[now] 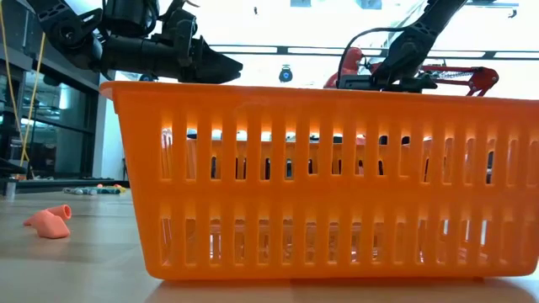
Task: Sort crayons
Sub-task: Put the white crayon into the black bin
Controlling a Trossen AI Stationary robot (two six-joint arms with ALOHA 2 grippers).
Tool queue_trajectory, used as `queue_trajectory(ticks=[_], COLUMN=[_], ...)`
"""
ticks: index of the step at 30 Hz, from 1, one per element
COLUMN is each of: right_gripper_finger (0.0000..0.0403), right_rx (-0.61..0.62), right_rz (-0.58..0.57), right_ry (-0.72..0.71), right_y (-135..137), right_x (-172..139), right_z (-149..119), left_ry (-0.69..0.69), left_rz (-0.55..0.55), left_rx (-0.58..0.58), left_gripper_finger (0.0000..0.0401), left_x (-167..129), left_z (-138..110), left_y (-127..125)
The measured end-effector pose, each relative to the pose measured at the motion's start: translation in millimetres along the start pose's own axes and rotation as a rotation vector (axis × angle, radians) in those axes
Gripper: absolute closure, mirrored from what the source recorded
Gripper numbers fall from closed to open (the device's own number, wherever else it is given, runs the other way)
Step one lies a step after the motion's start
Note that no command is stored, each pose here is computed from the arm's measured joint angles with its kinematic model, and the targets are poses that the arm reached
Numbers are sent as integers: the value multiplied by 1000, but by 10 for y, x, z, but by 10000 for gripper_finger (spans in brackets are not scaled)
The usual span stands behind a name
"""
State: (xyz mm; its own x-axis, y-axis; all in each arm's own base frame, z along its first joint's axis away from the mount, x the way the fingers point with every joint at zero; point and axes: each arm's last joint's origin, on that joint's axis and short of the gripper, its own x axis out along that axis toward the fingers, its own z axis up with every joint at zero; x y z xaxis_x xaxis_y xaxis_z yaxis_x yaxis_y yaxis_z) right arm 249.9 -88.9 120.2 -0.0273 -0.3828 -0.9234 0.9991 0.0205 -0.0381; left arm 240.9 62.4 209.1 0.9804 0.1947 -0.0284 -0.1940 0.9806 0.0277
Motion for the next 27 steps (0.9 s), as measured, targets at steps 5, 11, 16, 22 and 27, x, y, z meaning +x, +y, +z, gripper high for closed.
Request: queue_trajectory(ticks=[5, 11, 16, 22, 27], right_gripper_finger=[310, 392, 377, 396, 398], right_rx=[-26, -88, -155, -270, -337], right_rz=[-12, -32, -41, -40, 14], right_ry=[-6, -26, -26, -82, -174], right_y=[-11, -25, -42, -57, -56], right_x=[3, 5, -6, -143, -357], right_z=[-5, -7, -6, -76, -109], left_ry=[-7, -70, -99, -54, -26], left_rz=[1, 0, -2, -2, 20], left_rx=[0, 1, -14, -15, -17], left_gripper_finger=[228, 228, 228, 228, 228], left_x=[-4, -94, -186, -244, -245], left_z=[12, 161, 273, 280, 254], left_y=[0, -2, -7, -9, -4])
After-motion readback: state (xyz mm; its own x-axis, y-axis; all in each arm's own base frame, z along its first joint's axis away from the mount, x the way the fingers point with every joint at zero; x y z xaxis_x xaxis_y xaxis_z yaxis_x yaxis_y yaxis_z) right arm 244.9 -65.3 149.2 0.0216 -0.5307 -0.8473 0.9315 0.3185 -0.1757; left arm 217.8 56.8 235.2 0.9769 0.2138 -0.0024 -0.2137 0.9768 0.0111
